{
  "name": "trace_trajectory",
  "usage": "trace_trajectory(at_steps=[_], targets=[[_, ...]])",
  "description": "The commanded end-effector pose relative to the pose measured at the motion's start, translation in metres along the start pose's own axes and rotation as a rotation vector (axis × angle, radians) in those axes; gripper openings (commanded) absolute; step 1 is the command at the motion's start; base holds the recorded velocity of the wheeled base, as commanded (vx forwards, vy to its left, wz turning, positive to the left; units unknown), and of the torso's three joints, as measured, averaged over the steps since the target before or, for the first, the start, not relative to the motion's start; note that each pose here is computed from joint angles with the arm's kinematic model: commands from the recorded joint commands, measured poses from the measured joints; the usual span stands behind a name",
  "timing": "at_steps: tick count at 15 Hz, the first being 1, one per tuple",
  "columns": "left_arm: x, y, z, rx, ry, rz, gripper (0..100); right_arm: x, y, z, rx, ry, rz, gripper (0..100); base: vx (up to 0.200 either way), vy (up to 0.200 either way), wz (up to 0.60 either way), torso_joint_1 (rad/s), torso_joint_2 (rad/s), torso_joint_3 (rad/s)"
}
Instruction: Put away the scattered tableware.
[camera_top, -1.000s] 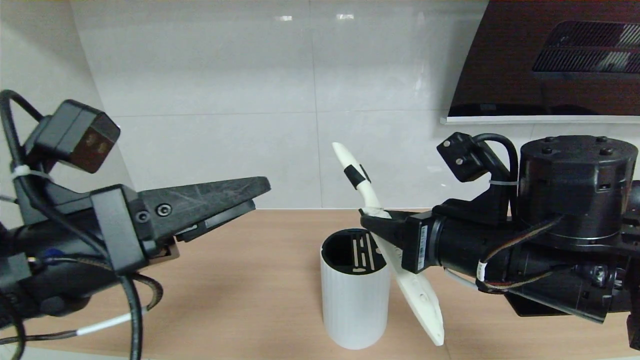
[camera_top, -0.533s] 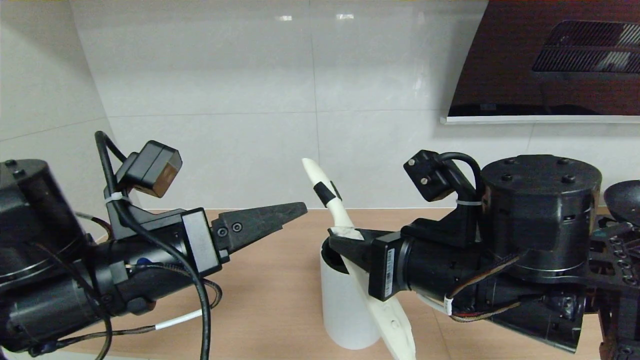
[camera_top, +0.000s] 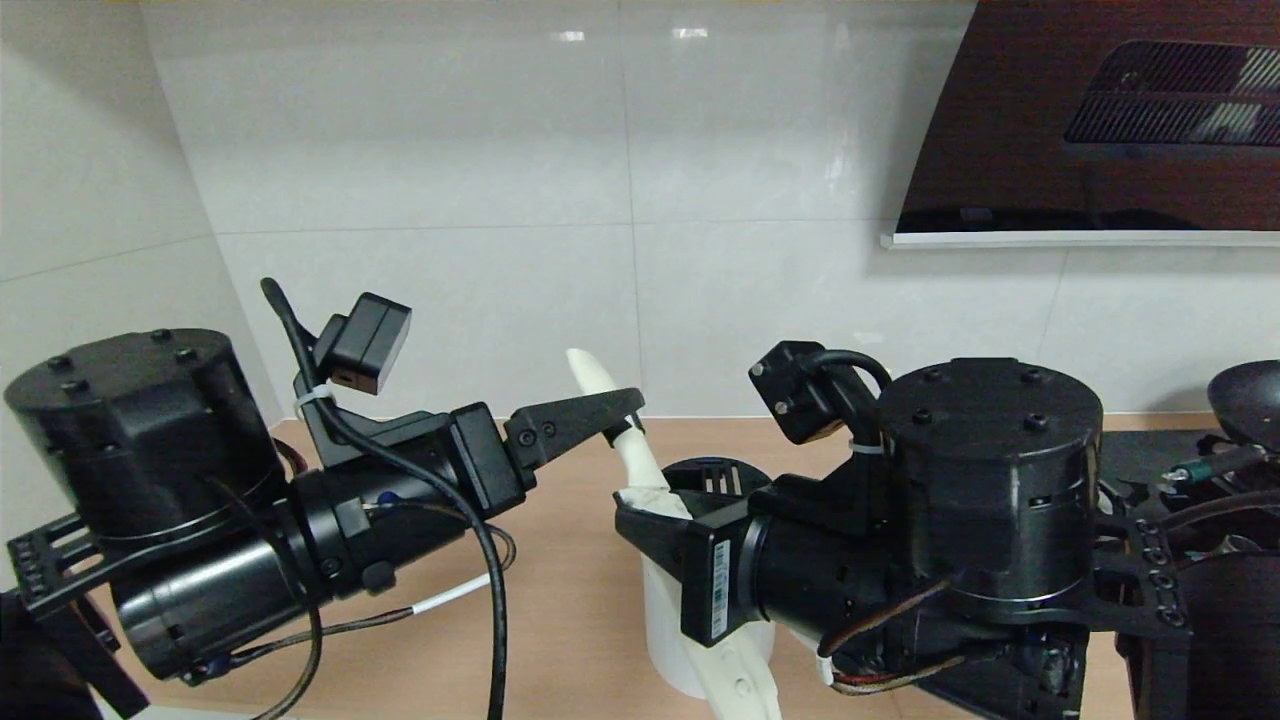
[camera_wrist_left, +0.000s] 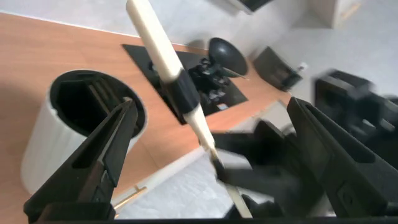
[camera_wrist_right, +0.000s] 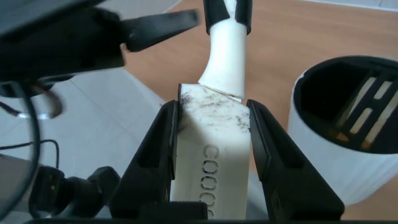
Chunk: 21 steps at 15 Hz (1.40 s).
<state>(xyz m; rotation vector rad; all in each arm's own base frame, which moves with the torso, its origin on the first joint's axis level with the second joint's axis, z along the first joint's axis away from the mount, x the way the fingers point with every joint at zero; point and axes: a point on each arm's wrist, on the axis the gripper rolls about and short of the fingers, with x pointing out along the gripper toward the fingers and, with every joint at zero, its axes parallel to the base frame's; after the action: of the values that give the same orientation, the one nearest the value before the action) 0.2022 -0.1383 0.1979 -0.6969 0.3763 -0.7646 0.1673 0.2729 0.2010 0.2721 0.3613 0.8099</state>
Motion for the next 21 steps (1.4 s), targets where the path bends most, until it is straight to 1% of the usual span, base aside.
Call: trace_trajectory(at_steps=[1,4,7,12,14,17,18,21], targets=[[0.007,0.0049,-0.0036,-0.007,0.018,0.017,100,0.0051,0.0013,-0.0062,-0.005,0.012,-0.001,0,0.0,0.0,0.0,0.0,0.0,0.0],[0.008,0.0044,-0.0045,-0.01,0.023,0.015,100,0.0057,0.0018,-0.0064,-0.003,0.002,0.002,0,0.0,0.0,0.0,0.0,0.0,0.0],[0.008,0.0025,-0.0024,-0.01,0.013,0.01,100,0.0068,0.0011,-0.0085,-0.003,0.008,-0.001,0,0.0,0.0,0.0,0.0,0.0,0.0],[0.0141,0.0091,-0.0064,-0.018,0.029,0.036,100,0.0072,0.0021,-0.0098,-0.006,0.008,-0.002,0,0.0,0.0,0.0,0.0,0.0,0.0],[0.013,0.0077,-0.0051,-0.014,0.02,0.035,100,0.0069,0.0018,-0.0116,-0.007,0.014,-0.003,0,0.0,0.0,0.0,0.0,0.0,0.0],[0.0127,0.0074,-0.0049,-0.014,0.019,0.034,100,0.0064,0.0017,-0.0116,-0.007,0.014,-0.003,0,0.0,0.0,0.0,0.0,0.0,0.0],[0.013,0.0077,-0.0051,-0.014,0.02,0.035,0,0.006,0.0016,-0.0116,-0.007,0.014,-0.003,0,0.0,0.0,0.0,0.0,0.0,0.0],[0.0126,0.0076,-0.0052,-0.014,0.023,0.032,0,0.0056,0.0018,-0.011,-0.007,0.012,-0.001,0,0.0,0.0,0.0,0.0,0.0,0.0]])
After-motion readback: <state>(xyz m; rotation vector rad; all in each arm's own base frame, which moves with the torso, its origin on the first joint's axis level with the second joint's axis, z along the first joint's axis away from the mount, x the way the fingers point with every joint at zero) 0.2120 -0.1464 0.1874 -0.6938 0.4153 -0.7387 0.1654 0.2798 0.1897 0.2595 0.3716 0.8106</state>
